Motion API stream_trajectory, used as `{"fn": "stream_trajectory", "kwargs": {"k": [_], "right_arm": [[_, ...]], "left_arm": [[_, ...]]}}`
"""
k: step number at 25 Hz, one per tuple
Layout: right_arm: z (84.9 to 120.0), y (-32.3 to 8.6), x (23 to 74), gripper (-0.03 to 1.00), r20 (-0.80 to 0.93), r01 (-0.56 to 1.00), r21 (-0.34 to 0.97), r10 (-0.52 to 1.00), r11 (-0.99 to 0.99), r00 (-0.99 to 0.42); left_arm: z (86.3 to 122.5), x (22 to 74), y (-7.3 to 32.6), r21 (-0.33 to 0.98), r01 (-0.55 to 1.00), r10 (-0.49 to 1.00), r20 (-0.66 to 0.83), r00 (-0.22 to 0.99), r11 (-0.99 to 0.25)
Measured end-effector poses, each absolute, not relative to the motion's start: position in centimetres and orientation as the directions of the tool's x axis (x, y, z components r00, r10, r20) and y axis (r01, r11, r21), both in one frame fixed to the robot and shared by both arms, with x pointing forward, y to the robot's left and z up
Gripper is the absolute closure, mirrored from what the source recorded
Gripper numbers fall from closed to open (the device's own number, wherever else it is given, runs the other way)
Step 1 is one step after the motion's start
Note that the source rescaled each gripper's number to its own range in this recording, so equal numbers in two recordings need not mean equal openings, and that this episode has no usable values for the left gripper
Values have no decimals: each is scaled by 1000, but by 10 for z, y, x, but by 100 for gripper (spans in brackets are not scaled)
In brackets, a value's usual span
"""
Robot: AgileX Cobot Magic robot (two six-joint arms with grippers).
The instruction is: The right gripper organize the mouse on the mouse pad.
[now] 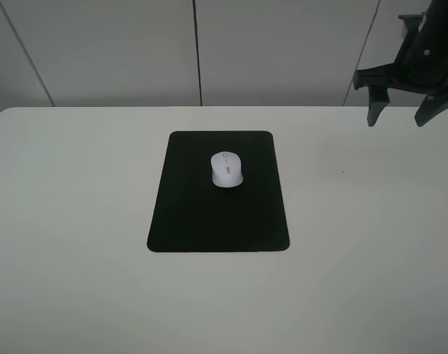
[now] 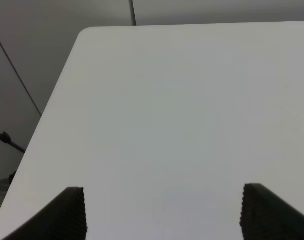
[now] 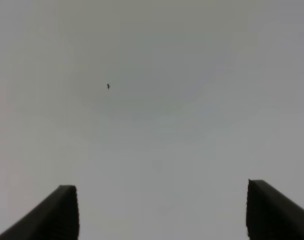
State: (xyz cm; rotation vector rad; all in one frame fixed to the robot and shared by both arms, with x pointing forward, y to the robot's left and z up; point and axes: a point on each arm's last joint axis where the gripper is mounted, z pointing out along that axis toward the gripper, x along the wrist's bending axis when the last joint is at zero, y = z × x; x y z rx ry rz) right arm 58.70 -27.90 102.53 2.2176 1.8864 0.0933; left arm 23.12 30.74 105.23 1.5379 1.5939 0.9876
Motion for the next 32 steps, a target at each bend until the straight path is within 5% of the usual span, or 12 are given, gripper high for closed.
{"fn": "stream_trajectory", "kwargs": {"k": [16,32], "right_arm": [[1126,-298,424,63,43,765,617,979,-182,198],[1097,-308,276,63,83,552,819,985,-154,152]], "left_arm": [[1052,231,307,886,464,999,21,-49,4],[1052,231,307,886,464,999,21,-49,4]]}}
